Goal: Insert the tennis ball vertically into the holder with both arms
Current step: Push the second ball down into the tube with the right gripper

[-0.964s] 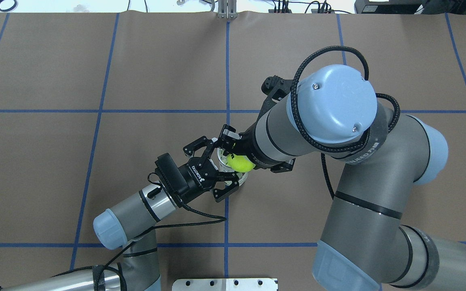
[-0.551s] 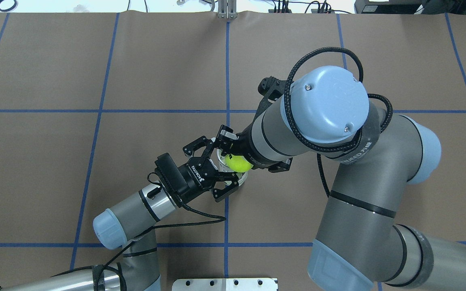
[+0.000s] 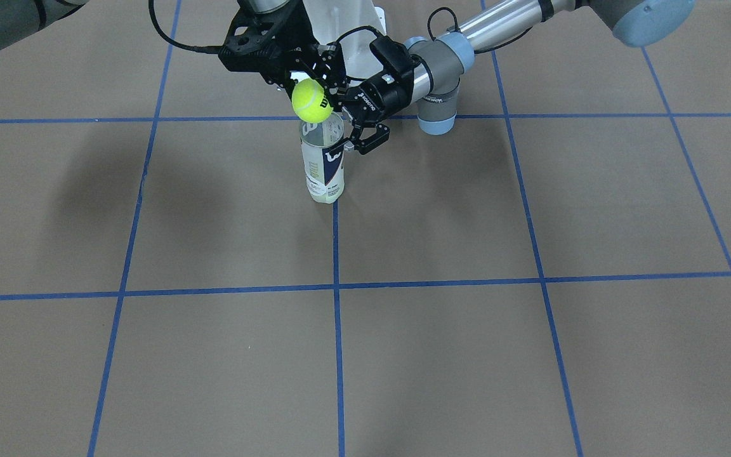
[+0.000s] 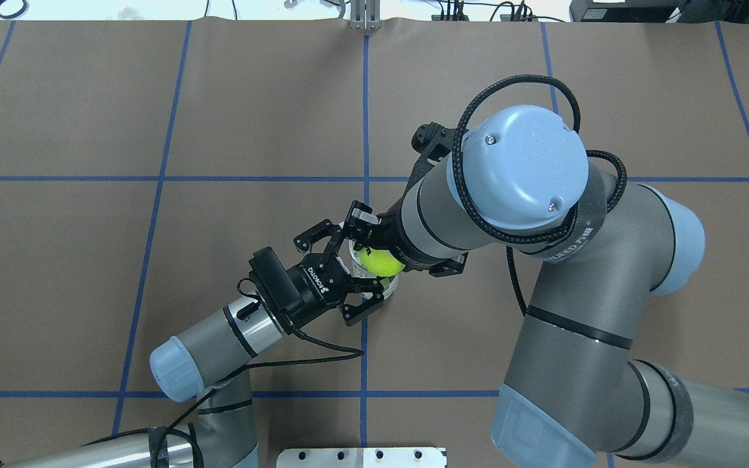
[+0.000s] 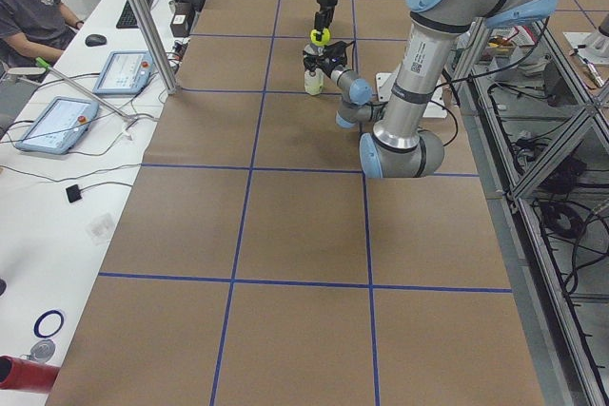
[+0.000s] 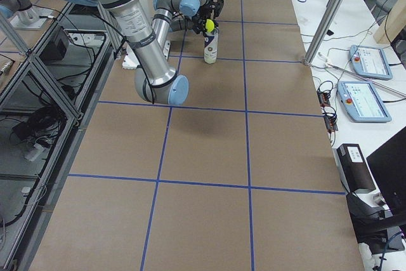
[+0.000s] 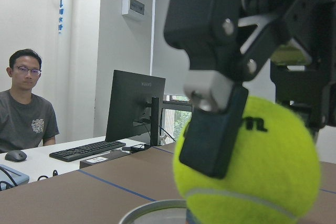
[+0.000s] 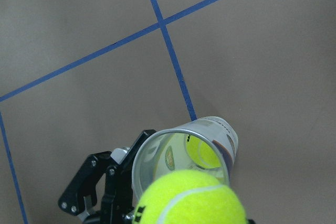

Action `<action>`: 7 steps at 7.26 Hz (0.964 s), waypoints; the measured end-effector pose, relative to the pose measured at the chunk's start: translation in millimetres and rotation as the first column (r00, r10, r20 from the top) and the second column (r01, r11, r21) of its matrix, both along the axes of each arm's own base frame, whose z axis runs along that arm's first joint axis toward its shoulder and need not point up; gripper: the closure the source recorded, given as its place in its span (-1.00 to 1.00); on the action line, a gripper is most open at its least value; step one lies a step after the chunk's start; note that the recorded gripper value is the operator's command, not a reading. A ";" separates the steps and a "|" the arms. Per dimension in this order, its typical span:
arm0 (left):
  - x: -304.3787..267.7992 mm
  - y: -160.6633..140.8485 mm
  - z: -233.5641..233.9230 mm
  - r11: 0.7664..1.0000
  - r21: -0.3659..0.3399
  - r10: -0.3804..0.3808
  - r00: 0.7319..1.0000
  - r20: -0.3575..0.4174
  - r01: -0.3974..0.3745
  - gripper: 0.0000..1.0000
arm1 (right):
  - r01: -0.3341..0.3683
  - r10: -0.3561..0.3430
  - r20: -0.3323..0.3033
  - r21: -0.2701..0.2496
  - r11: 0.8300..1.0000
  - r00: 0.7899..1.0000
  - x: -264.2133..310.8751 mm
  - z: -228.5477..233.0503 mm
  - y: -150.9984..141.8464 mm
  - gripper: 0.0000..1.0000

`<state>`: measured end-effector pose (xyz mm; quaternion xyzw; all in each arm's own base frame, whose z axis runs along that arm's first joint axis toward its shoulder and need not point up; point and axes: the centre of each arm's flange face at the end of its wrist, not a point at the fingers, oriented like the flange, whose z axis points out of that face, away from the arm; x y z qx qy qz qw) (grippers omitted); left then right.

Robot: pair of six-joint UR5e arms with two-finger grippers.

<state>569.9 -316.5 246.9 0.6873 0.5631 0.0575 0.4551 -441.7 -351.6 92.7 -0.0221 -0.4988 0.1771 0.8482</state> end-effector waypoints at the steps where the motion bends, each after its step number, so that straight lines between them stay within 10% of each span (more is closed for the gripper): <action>1: 0.0 0.0 0.0 1.000 0.000 0.000 1.000 0.000 0.000 -0.72 | 0.000 0.000 0.001 0.001 1.000 1.000 -0.1 -0.7 -0.5 1.00; 2: 0.0 0.1 0.0 1.000 0.000 0.000 1.000 0.000 0.000 -0.72 | -0.001 0.001 0.000 0.001 1.000 1.000 -0.6 -1.2 -1.0 0.90; 4: 0.0 0.1 0.0 1.000 0.000 0.000 1.000 0.000 0.000 -0.72 | 0.000 0.000 -0.002 0.002 1.000 1.000 -2.4 -1.3 -2.1 -0.95; 7: 0.0 0.1 0.0 1.000 0.000 0.000 1.000 0.000 0.000 -0.72 | -0.008 0.008 -0.010 0.005 1.000 1.000 -6.1 -0.5 -5.2 -0.98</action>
